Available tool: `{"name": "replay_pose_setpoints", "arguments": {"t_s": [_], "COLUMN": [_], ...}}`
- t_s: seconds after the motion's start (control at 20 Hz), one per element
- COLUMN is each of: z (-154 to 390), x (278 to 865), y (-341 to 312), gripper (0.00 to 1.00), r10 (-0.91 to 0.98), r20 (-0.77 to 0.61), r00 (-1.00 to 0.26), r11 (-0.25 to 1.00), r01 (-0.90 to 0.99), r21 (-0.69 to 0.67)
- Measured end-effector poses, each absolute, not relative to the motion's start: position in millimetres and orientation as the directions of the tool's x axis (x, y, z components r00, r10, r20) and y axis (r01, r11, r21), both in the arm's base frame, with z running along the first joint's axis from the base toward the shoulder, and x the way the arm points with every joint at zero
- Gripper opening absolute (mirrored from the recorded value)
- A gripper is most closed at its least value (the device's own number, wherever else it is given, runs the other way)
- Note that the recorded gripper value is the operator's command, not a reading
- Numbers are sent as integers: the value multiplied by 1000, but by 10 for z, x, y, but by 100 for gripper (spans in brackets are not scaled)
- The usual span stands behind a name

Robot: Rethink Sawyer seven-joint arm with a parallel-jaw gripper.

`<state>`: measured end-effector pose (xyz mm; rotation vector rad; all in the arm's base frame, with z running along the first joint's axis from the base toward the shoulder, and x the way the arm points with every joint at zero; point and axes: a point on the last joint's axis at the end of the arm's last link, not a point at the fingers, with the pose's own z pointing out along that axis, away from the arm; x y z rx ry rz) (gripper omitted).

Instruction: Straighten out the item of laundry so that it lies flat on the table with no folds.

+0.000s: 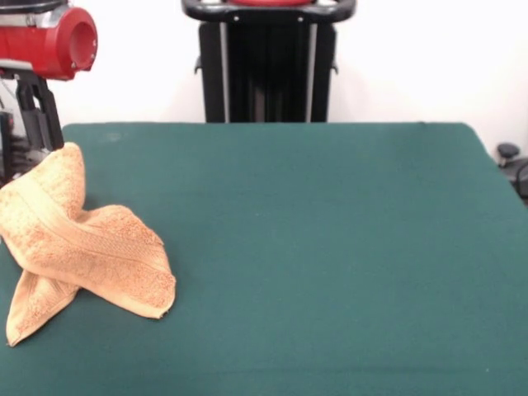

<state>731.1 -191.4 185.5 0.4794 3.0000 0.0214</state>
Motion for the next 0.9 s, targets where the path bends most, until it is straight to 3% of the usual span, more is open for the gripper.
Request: {"name": "replay_pose_setpoints", "arguments": {"t_s": [0.9], "z": [1449], "x": [7203], "y": [-2121], "gripper": [0], "r10": [338], "r20": [-48], "r00": [-940], "r11": [941], "r01": [338], "r21": [2]}}
